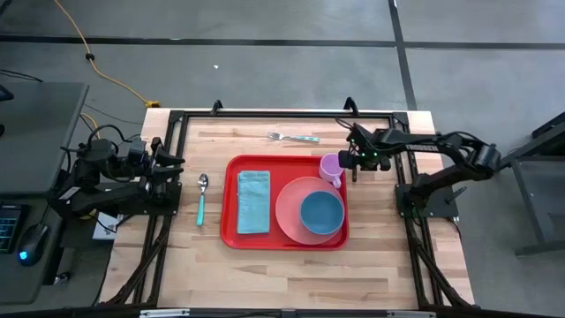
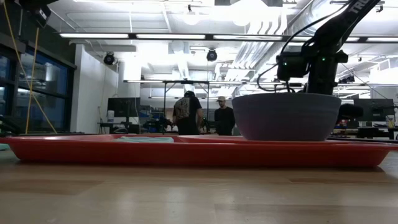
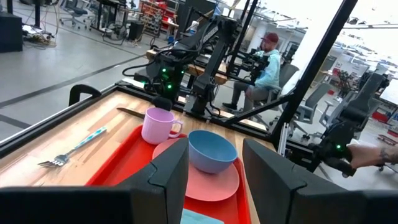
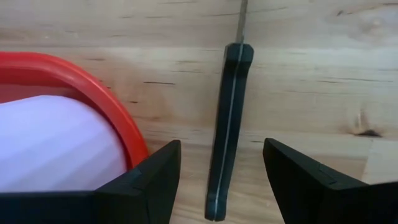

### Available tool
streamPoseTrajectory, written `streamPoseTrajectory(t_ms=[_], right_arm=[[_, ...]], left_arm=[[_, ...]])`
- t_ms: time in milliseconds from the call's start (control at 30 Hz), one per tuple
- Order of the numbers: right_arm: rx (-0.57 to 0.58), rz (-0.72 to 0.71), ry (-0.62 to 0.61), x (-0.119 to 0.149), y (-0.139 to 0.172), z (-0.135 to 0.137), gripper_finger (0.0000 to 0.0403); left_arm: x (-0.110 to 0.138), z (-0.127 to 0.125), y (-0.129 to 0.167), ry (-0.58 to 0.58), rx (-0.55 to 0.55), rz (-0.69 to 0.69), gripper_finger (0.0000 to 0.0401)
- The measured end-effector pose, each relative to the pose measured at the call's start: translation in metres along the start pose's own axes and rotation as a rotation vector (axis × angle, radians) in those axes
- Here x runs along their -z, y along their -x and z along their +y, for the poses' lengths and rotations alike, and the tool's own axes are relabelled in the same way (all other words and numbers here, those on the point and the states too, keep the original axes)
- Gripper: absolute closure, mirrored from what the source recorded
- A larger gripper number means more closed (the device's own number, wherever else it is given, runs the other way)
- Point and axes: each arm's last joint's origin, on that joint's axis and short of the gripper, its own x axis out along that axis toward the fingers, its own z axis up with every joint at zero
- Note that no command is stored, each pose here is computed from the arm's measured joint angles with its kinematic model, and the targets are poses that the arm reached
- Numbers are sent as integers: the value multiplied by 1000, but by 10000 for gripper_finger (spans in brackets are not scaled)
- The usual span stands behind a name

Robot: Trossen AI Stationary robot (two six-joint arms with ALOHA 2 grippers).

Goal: Set up tray
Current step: Put the black knife on the blue napkin to the left of the pink plate

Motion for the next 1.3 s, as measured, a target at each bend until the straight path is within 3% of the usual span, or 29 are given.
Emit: streamPoseTrajectory(t_ms=[267, 800, 1300], right_arm=[[6, 13, -19, -1, -7, 1, 207], [6, -10, -27, -3, -7, 2, 305], [12, -21, -22, -3, -7, 2, 369]], left_arm=[[0, 0, 0, 0, 0, 0, 219], [0, 0, 0, 0, 0, -1, 219], [0, 0, 0, 0, -1, -1, 219]])
